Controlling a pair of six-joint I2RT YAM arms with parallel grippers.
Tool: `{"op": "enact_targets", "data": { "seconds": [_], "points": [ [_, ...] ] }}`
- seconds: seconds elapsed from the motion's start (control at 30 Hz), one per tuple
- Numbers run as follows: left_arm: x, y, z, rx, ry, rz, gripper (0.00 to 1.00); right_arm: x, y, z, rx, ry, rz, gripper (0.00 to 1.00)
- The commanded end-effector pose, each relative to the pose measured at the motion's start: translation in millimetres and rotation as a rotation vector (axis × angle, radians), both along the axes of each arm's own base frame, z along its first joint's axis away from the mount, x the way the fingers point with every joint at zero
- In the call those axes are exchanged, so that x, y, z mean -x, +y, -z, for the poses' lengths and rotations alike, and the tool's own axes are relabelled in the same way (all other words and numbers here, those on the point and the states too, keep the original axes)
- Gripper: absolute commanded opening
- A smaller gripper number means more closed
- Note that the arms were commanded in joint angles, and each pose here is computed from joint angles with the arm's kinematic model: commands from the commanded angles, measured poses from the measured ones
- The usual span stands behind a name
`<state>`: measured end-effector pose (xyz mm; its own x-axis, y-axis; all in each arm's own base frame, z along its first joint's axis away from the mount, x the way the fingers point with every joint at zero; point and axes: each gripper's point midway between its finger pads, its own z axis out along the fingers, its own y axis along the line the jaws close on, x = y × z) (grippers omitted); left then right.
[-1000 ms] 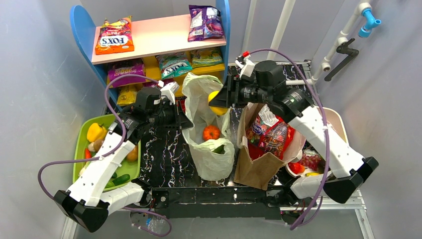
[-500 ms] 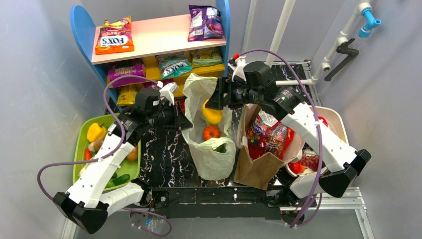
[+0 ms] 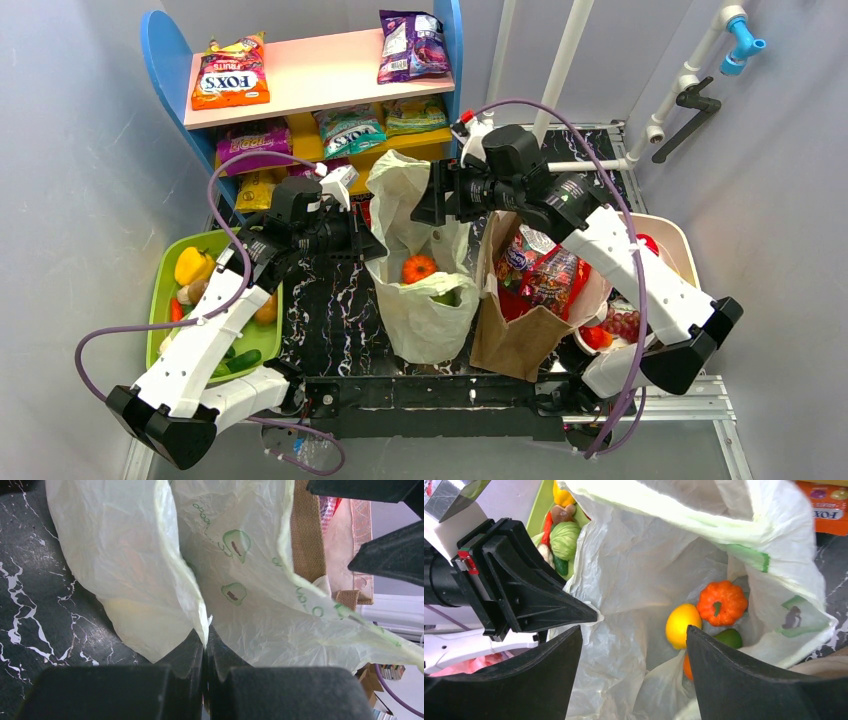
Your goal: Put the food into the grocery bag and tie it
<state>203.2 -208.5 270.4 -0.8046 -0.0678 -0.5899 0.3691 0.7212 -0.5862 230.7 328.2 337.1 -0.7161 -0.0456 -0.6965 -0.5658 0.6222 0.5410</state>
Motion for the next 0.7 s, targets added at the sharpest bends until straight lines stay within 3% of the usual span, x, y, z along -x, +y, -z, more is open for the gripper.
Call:
{"op": "enact_targets", "data": {
  "seconds": [0.0,0.27,0.43,0.67],
  "points": [
    [2.4,0.7,-2.0,0.004,-0.008,0.001,0.00,-3.9,-21.9,-27.3,0.006,-0.108,0.078,0.81],
    [2.4,1.4,-3.9,0.002,-0.017,0.004,0.00,-24.6,-103.0,-31.7,0.172,-0.228,0.429,0.82],
    [0.9,-1.7,-3.2,0.004,-0.009,0.017,0.00,-23.0,-168.8,-35.6,0.210,-0.308,0.676,0.85],
    [0.9,-1.9,-5.7,0.005,-0.013,0.020,0.00,-15.9,-237.9,-29.3,0.253,-0.346,0.895,0.85]
  ]
}}
